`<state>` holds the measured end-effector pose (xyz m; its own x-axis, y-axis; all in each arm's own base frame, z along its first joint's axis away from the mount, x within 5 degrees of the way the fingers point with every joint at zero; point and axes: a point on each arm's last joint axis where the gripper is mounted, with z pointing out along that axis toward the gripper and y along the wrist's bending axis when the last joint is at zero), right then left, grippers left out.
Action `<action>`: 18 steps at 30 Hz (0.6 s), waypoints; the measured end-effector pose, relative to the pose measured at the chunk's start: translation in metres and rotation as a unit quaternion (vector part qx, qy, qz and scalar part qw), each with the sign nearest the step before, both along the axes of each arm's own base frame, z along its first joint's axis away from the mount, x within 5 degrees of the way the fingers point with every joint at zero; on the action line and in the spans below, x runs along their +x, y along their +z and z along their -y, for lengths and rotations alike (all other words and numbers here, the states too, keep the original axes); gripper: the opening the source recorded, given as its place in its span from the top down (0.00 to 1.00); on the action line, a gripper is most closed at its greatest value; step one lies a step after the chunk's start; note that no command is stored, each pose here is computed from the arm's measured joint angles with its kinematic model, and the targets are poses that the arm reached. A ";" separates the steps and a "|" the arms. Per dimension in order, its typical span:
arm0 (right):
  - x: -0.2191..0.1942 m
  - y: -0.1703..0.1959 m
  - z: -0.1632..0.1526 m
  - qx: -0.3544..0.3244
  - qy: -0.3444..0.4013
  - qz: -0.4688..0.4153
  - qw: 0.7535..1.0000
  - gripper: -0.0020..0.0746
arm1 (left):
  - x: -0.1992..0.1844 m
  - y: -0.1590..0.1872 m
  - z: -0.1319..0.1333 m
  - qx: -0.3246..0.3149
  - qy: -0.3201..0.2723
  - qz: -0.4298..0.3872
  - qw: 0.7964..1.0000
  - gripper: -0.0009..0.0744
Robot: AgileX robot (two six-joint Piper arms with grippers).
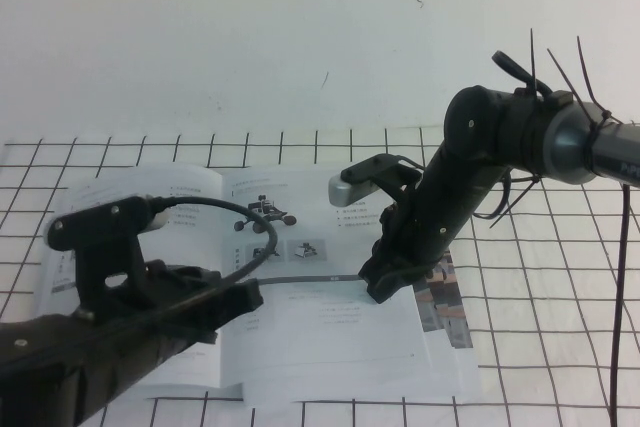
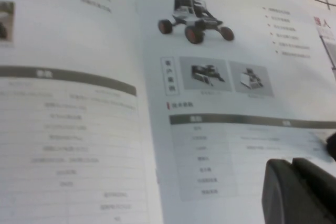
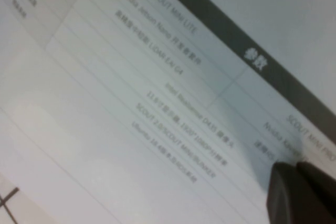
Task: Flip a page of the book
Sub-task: Open the closed book
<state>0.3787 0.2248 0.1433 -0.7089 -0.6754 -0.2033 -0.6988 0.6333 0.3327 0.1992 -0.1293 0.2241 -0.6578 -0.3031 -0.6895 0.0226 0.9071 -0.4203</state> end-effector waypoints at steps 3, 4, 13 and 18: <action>0.000 0.000 0.000 -0.001 -0.006 -0.003 1.000 0.97 | 0.006 -0.002 -0.008 0.028 0.015 0.006 0.999 0.99; 0.000 0.000 0.000 0.000 -0.008 -0.003 1.000 0.97 | 0.010 -0.005 -0.011 0.038 0.019 0.003 0.999 0.99; 0.000 0.000 -0.001 0.005 -0.011 -0.006 1.000 0.97 | 0.047 -0.065 -0.047 0.043 0.043 -0.117 0.991 0.99; 0.000 0.001 -0.002 0.009 -0.013 -0.008 1.000 0.97 | 0.056 -0.094 -0.055 0.041 0.031 -0.166 0.985 0.99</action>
